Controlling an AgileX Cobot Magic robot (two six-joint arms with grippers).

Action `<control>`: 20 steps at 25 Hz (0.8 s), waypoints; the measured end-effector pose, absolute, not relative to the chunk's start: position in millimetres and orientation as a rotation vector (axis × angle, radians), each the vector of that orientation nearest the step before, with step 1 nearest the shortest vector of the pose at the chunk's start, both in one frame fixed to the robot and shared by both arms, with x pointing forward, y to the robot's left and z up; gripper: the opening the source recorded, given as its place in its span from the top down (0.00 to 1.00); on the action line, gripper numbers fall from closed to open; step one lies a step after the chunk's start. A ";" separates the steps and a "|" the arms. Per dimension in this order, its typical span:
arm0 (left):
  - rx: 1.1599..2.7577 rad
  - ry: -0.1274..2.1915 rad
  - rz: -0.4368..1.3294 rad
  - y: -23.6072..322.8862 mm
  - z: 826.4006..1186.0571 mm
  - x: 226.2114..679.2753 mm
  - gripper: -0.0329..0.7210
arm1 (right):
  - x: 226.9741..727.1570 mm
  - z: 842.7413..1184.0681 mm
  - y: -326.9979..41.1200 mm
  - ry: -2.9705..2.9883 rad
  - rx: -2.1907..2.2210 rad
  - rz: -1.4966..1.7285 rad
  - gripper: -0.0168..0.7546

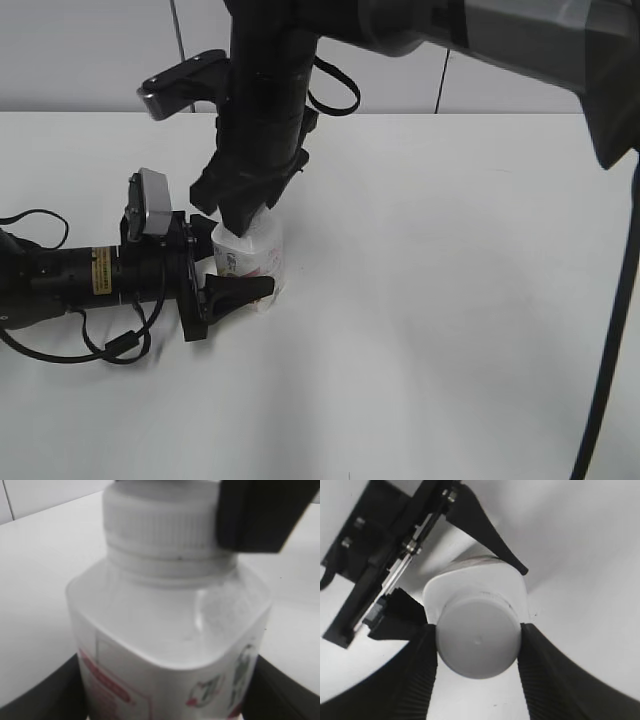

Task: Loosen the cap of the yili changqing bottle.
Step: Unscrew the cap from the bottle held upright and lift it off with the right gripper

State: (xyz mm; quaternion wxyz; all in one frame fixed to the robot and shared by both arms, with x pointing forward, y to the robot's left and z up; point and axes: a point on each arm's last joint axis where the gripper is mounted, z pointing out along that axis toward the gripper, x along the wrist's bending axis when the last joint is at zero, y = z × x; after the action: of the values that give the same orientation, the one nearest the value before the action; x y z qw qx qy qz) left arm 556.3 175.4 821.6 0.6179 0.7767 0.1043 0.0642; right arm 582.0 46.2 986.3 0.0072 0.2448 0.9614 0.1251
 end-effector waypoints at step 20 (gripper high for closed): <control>1.789 0.235 0.147 175.4 821.6 556.0 0.30 | 581.2 986.5 48.3 3.060 0.119 0.412 0.28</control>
State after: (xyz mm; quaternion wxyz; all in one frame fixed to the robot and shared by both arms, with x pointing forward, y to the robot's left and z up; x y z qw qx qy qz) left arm 556.0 175.4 821.6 0.6177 0.7771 0.1022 0.0640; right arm 581.2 48.3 986.5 0.0259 0.0384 0.9900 0.1334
